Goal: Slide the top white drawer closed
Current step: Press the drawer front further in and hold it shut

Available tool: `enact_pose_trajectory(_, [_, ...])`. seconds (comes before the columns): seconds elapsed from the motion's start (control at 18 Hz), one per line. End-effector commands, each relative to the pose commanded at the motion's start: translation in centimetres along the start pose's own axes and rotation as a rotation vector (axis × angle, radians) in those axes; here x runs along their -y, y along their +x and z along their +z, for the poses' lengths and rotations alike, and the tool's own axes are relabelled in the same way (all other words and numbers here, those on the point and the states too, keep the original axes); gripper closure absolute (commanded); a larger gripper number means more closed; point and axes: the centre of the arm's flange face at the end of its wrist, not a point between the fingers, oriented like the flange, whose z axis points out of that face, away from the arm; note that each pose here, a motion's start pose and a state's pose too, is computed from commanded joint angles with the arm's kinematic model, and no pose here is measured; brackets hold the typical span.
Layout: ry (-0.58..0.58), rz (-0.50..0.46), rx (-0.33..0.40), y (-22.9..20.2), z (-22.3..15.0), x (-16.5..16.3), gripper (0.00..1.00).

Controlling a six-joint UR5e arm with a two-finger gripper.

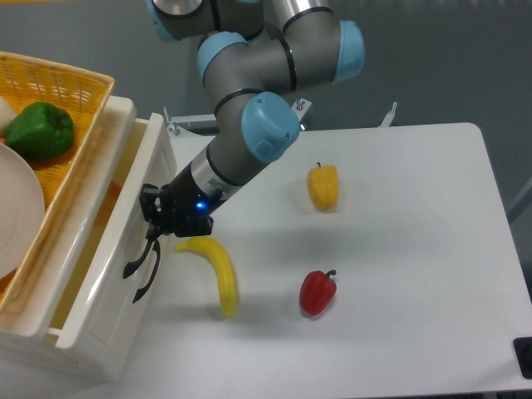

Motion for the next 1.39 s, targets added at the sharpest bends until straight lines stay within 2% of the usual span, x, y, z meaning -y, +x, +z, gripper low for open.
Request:
enact_pose_trajectory(0.39, [-0.013, 0.008, -0.006, 0.4, 0.8, 0.1, 0.96])
enact_pose_trajectory(0.94, [0.018, -0.024, 0.005, -2.6, -1.0, 0.3, 0.96])
enact_pose_trajectory(1.39, [0.002, -0.015, -0.002, -1.8, 0.5, 0.5, 0.96])
